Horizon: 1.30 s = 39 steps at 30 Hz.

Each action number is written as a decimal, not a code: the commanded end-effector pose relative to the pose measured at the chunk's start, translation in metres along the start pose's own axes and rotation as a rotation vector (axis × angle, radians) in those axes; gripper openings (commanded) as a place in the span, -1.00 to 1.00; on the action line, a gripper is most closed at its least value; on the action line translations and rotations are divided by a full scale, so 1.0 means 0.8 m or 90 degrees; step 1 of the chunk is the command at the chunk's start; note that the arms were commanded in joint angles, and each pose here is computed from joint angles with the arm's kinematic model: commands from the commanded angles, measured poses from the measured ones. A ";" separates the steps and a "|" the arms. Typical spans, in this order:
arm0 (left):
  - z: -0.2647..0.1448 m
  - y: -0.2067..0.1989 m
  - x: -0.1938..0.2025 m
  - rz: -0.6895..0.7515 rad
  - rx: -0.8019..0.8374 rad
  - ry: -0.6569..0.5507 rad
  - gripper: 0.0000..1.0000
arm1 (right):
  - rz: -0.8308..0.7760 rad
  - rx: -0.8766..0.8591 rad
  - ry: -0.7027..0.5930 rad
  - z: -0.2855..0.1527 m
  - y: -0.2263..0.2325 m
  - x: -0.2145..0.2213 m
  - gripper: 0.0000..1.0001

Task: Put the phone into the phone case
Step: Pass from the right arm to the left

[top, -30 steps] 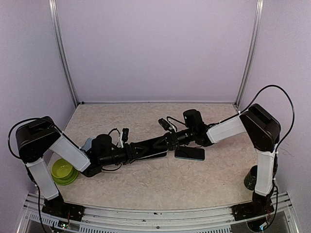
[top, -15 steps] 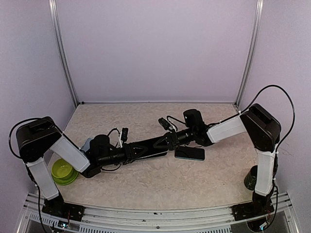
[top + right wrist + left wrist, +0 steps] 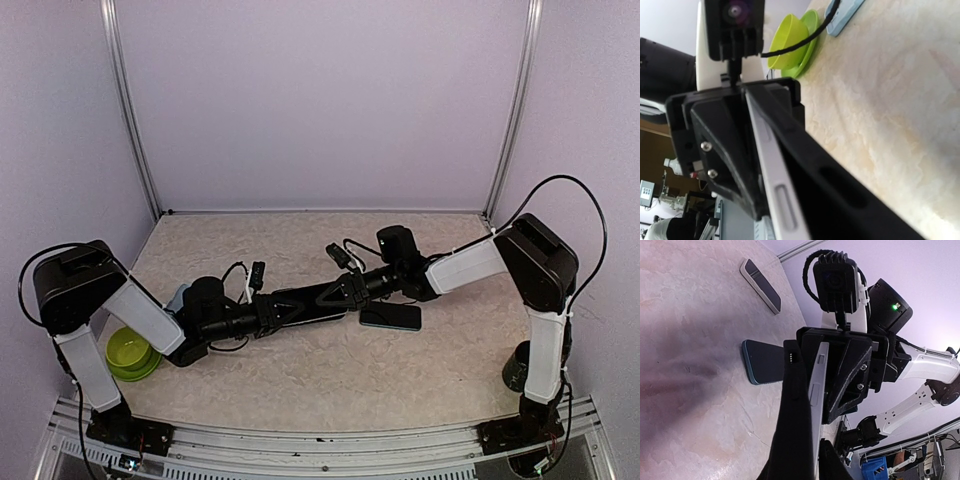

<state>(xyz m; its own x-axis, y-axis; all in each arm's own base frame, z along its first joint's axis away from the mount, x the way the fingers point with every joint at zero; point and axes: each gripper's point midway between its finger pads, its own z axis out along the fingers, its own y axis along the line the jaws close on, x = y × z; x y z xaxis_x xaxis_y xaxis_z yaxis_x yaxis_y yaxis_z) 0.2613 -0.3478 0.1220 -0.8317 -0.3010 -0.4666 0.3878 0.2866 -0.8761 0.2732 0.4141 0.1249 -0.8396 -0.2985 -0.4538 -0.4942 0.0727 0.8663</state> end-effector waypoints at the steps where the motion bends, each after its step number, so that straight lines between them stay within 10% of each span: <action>1: 0.003 -0.054 -0.012 0.049 0.102 -0.021 -0.64 | -0.001 0.020 0.005 0.008 -0.005 0.002 -0.56; 39: -0.001 -0.050 -0.016 0.047 0.095 -0.029 -1.00 | -0.031 0.069 -0.005 -0.048 0.005 -0.013 -0.35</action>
<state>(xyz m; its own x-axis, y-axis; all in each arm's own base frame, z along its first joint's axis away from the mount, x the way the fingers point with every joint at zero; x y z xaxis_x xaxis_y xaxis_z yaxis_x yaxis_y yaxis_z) 0.2571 -0.3516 0.1294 -0.8272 -0.2954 -0.4780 0.4141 0.2546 -0.8739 0.2774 0.3909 0.1288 -0.8247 -0.3255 -0.4625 -0.5214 0.1208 0.8447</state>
